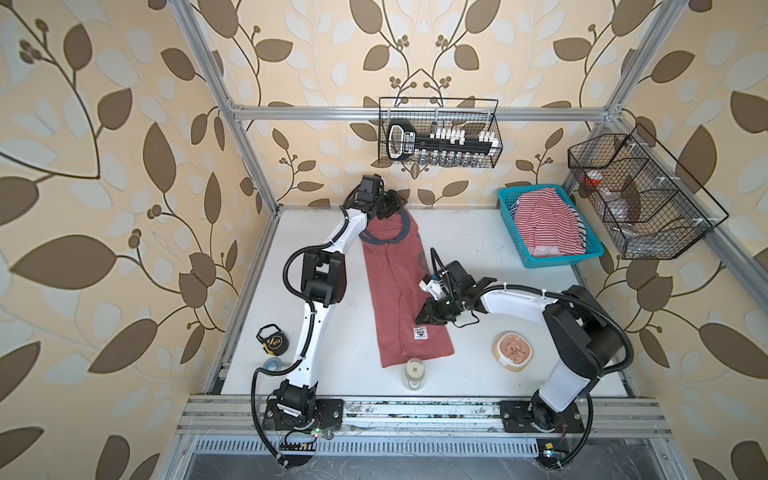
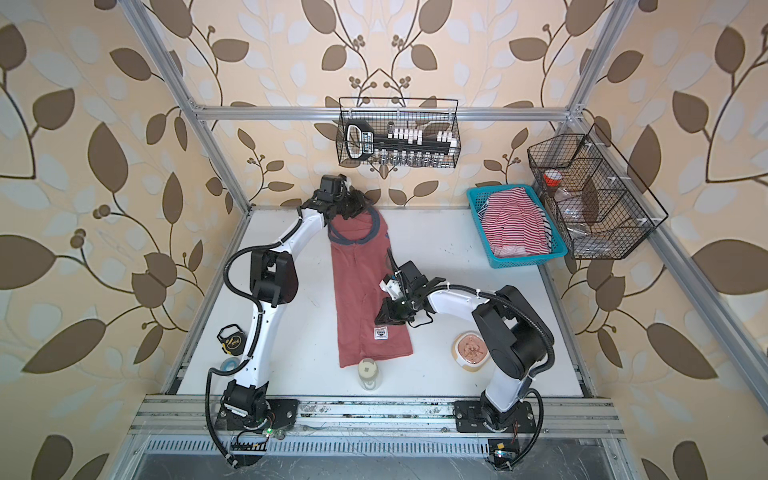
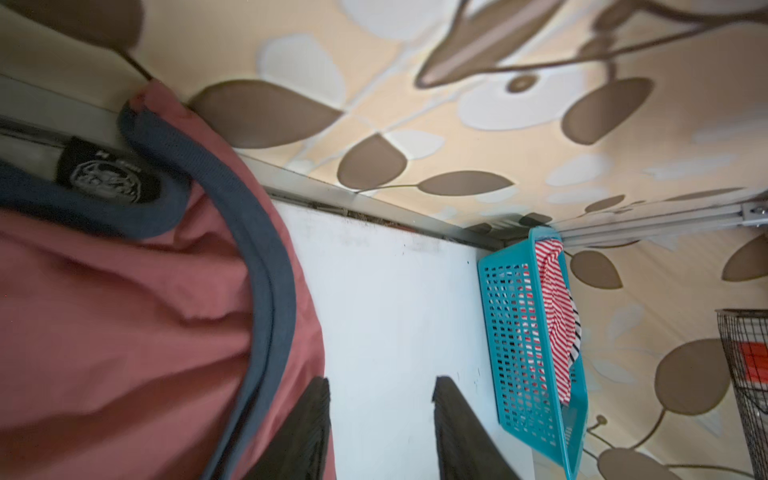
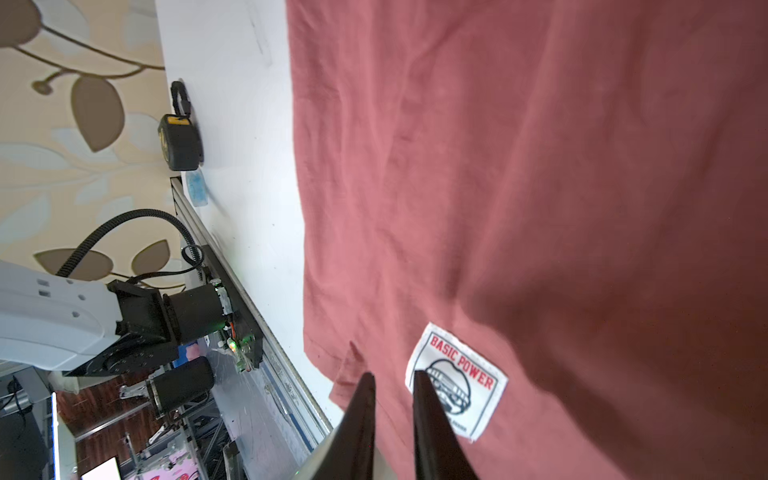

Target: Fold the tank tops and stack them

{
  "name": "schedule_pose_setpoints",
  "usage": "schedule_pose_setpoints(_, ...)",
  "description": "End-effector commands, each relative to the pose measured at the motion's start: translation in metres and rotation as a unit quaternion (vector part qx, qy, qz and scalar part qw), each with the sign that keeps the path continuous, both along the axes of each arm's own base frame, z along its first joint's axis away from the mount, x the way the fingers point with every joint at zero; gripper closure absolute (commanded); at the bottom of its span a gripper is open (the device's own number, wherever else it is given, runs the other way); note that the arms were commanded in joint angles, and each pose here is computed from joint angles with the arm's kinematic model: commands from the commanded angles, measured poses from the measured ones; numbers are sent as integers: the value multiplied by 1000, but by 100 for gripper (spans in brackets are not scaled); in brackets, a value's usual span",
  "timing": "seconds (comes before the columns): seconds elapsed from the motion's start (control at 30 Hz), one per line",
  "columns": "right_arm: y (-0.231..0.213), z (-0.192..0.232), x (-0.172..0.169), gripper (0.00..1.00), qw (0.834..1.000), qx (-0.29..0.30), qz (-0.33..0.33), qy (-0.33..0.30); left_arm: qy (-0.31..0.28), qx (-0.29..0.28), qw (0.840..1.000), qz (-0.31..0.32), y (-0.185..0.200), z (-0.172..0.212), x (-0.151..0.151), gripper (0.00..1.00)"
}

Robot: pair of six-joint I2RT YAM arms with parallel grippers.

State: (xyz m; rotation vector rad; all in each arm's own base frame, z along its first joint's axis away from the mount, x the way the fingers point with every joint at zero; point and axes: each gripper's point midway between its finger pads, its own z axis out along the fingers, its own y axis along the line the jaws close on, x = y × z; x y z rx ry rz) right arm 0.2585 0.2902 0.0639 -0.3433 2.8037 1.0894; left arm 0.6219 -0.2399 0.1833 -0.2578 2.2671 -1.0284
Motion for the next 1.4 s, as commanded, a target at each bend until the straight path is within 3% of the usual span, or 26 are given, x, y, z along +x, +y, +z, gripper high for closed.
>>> schedule_pose_setpoints(0.0, -25, 9, -2, 76, 999, -36, 0, -25, 17, 94, 995, -19, 25, 38, -68, 59)
schedule_pose_setpoints(0.2, -76, 11, -11, 69, 994, -105, -9, -39, 138, 183, 973, -11, 73, 2, -208, 59)
schedule_pose_setpoints(0.37, -94, -6, -34, 64, 991, -130, -7, -14, 212, 231, 949, -41, 75, -24, -320, 56)
schedule_pose_setpoints(0.6, -103, -30, -57, 62, 988, -154, 2, 3, 289, 220, 929, -73, 68, -73, -414, 52)
schedule_pose_setpoints(0.73, -103, -36, -62, 60, 990, -144, -3, 6, 315, 218, 921, -66, 67, -101, -433, 50)
schedule_pose_setpoints(0.97, -97, -42, -64, 58, 992, -125, -5, 13, 331, 176, 925, -56, 47, -128, -438, 46)
schedule_pose_setpoints(1.37, -87, -54, -71, 57, 993, -113, 1, 37, 379, 158, 910, -57, 40, -168, -457, 43)
